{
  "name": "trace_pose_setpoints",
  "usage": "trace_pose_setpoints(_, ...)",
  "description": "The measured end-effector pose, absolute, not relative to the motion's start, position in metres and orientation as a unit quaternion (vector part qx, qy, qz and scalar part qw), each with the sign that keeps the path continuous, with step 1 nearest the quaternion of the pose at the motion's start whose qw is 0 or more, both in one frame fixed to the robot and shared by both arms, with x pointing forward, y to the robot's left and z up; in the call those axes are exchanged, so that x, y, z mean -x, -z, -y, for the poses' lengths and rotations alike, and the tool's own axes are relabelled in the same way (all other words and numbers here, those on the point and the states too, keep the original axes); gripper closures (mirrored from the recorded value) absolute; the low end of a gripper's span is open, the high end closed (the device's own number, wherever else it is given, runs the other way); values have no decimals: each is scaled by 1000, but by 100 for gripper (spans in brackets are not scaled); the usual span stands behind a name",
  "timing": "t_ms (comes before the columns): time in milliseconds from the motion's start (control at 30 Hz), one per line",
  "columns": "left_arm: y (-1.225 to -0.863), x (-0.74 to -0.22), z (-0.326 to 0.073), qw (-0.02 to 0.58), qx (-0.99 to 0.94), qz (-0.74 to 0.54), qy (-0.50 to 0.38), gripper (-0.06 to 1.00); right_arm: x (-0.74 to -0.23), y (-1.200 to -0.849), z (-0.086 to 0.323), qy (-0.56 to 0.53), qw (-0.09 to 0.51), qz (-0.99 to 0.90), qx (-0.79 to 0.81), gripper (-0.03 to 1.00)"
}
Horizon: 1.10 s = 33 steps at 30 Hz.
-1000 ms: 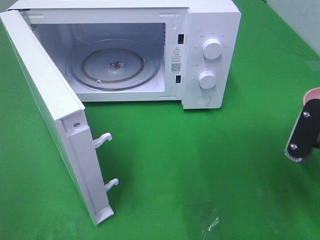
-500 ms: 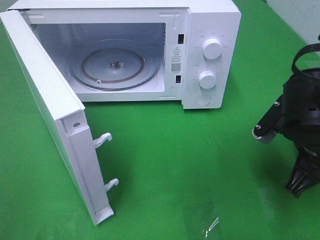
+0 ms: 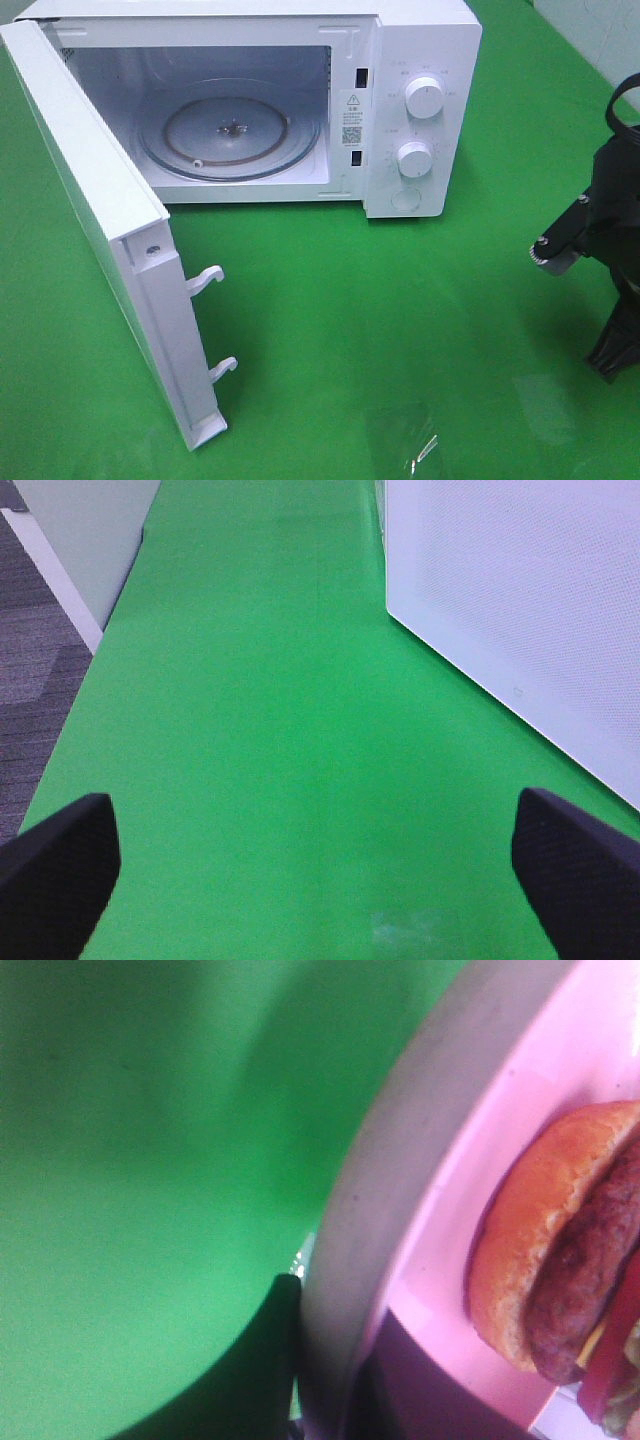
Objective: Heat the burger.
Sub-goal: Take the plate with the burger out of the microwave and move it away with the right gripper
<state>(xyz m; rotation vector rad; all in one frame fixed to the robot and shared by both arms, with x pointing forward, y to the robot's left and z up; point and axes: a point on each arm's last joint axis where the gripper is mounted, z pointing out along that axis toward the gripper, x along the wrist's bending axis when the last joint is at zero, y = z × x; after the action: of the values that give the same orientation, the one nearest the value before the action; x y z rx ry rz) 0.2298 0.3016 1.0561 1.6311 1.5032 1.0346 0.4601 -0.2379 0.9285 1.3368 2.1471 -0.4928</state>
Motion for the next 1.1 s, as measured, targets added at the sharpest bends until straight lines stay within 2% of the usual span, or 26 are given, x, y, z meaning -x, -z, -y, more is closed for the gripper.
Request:
trace_pose_setpoints(233,-1056,-230,-302,340,-627,-578,-398,-4,-468,-918,254,196,262,-786,-524,87)
trace_pose_setpoints(1100,-1056,-230,-302,340,-627,-578,-398,-4,-472,-865,248,219,218,-785,-538,87)
